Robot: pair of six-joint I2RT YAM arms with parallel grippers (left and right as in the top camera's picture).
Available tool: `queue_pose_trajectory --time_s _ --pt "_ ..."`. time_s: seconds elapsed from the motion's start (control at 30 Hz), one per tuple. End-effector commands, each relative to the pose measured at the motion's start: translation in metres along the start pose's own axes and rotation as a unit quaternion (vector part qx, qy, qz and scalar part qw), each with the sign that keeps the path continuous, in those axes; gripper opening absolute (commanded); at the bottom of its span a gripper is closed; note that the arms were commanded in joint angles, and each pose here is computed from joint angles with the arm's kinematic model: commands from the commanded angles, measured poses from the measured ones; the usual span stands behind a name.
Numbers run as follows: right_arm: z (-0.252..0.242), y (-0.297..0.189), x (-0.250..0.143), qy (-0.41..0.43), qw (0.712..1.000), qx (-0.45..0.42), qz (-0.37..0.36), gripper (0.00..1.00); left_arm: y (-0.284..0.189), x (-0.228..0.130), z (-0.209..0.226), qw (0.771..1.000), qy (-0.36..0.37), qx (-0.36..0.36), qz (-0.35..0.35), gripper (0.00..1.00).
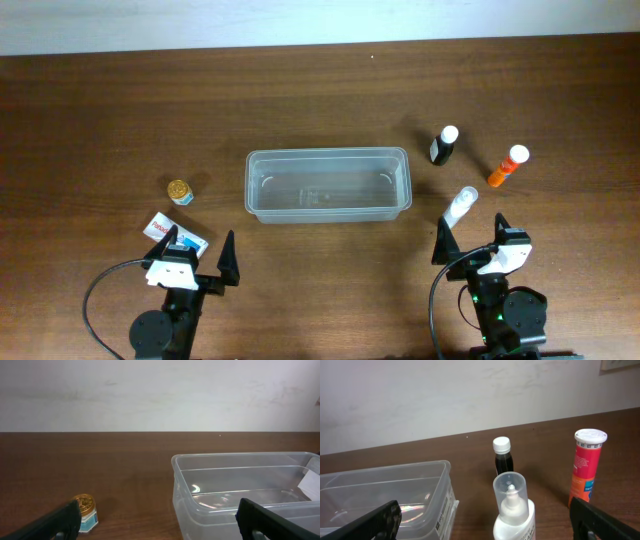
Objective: Pack container
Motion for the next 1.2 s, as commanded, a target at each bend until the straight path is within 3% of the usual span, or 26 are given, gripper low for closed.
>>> queue_pose_trajectory --time_s 0.0,0.3,0.47,0.6,0.8,0.97,1.17 --pt "0.002 0.000 -0.002 0.000 1.000 0.005 0.001 0.98 0.000 -0.001 0.002 1.000 -0.001 0.005 0.000 0.99" --pt "0.004 0.000 0.005 0.006 1.000 0.008 -0.015 0.98 0.000 -0.001 0.002 1.000 -0.001 0.005 0.000 0.99" --pt "0.025 -0.004 0.010 0.004 0.997 0.071 -0.009 0.98 0.000 -0.001 0.002 1.000 -0.001 0.005 0.000 1.00" --pt "0.051 -0.014 0.031 -0.001 0.991 0.132 -0.008 0.98 0.000 -0.001 0.002 1.000 -0.001 0.005 0.000 0.99" --pt "0.070 -0.024 0.081 0.002 0.992 0.121 0.019 0.98 0.000 -0.001 0.002 1.000 -0.001 0.005 0.000 0.99" --pt "0.088 -0.013 0.128 0.006 0.992 0.099 0.080 0.98 0.000 -0.001 0.002 1.000 -0.001 0.005 0.000 0.99" --pt "0.097 0.008 0.150 0.026 0.969 0.035 0.243 0.98 0.000 -0.001 0.002 1.000 -0.001 0.005 0.000 1.00"
Point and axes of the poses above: each gripper's point midway between its finger pads, its own y axis out along the fingers, its own z axis along the line the jaws close on, x = y × z, the point moved 2 cm from there along -y, back along the fingers, and after that the axes turned 10 degrees about y, right-handed, at the moved point
